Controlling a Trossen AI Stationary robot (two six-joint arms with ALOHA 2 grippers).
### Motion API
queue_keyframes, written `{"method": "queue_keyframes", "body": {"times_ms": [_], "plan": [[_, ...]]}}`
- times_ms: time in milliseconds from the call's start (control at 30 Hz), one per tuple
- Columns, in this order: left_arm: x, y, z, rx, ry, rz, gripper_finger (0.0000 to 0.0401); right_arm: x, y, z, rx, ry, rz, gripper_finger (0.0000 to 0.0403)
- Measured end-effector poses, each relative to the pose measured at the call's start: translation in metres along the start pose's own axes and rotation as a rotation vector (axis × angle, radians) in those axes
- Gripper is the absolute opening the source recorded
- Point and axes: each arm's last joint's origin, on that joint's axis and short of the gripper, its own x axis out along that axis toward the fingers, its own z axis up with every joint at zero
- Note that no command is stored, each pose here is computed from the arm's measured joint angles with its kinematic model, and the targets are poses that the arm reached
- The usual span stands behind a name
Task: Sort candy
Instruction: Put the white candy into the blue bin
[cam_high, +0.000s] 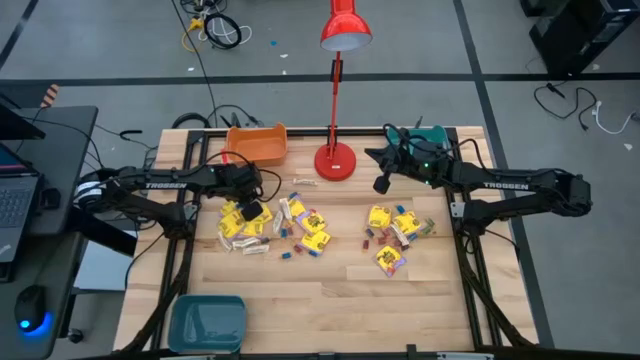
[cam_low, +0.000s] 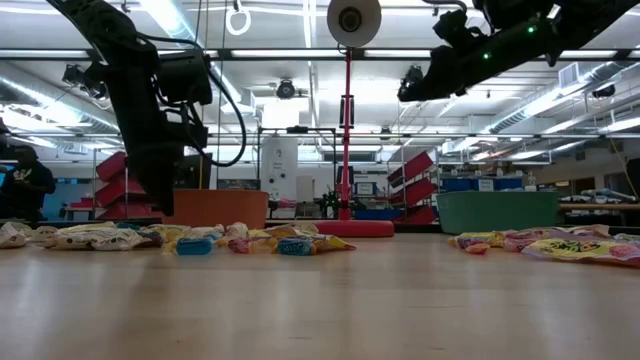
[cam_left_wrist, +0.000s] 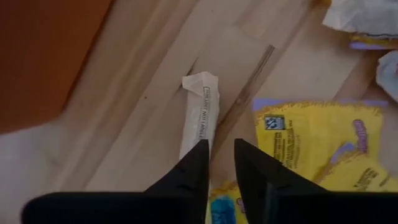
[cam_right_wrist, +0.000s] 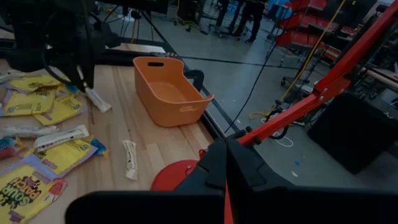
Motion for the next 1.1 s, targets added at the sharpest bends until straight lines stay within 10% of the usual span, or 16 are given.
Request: {"method": "queue_keyframes", "body": {"times_ms": [1100], "plan": [[0.014, 0.001, -0.014, 0.171, -0.008, 0.046, 0.0122, -0.001, 0.004, -0.010, 0.012, 0.088, 0.093, 0.0000]]}}
